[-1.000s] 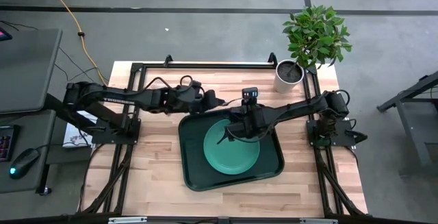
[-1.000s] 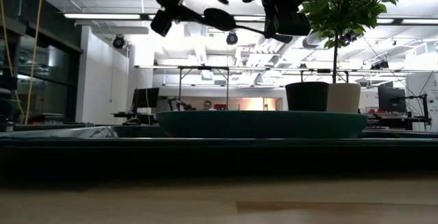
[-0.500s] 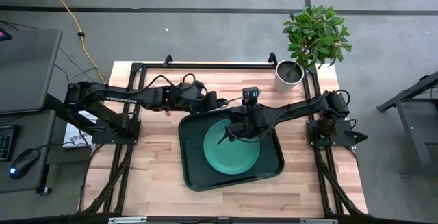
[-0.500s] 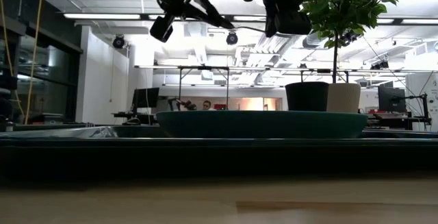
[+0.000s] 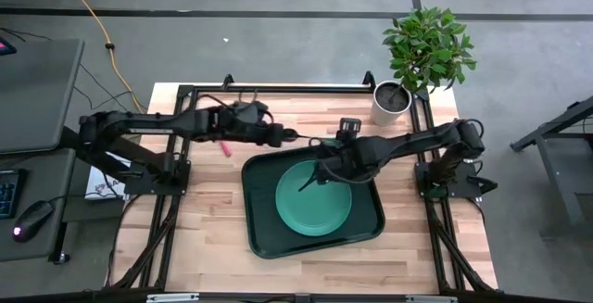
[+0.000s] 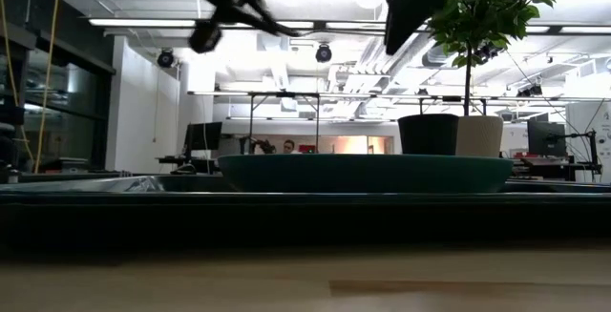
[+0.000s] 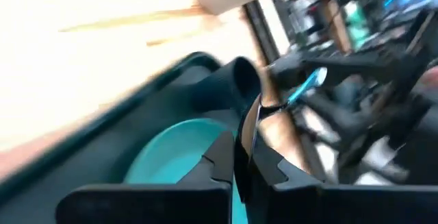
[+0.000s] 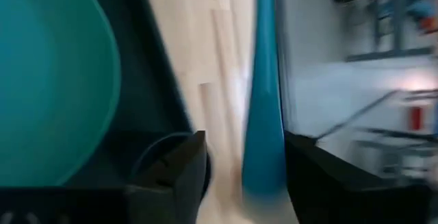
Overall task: Pick and place plate/cup/fork/spoon on tray
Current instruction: Put the blue spoon on the black serving tray to the left of the green plate
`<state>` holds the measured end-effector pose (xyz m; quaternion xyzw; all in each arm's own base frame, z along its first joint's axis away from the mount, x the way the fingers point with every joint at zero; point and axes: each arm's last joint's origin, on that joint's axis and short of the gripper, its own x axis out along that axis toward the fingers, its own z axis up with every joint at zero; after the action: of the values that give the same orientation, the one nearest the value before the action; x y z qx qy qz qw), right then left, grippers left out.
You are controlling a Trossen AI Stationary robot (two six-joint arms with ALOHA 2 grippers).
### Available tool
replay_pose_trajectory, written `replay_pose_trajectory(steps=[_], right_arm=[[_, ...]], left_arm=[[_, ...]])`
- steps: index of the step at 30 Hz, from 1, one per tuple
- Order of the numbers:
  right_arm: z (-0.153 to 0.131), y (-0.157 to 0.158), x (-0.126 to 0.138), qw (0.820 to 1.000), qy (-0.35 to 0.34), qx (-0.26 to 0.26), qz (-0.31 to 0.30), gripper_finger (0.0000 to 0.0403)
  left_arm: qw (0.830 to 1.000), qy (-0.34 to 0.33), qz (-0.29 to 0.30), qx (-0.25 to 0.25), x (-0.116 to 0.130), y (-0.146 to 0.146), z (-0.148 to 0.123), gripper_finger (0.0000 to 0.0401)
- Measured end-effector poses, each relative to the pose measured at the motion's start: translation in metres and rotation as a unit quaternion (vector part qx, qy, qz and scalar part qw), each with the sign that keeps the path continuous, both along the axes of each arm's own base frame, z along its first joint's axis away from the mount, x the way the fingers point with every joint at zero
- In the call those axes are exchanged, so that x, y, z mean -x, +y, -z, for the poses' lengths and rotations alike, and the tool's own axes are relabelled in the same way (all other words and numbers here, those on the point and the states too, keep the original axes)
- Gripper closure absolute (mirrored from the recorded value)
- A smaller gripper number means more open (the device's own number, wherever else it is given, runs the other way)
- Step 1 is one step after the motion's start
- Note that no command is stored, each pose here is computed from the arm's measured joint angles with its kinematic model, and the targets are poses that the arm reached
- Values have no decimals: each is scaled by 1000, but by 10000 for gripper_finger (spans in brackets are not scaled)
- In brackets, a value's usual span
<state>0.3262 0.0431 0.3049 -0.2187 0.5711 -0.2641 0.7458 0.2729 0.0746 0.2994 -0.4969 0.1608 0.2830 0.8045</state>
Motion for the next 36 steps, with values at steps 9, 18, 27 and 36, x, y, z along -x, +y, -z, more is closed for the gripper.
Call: replay_pose_trajectory(steps=[9,18,27,36], right_arm=[[-28,-6,66,984,-129,-117,31,203],[11,-14,133,890,-326,-304,98,203],[25,-14,138,847,-389,-350,92,203],[21,-13,134,844,-400,-350,74,203]], left_arm=[[975,134,179,0,71,-32,-14,401],[899,262,347,48,66,-90,14,401],[830,341,437,64,4,-77,88,401],[845,293,446,48,-23,-52,113,401]])
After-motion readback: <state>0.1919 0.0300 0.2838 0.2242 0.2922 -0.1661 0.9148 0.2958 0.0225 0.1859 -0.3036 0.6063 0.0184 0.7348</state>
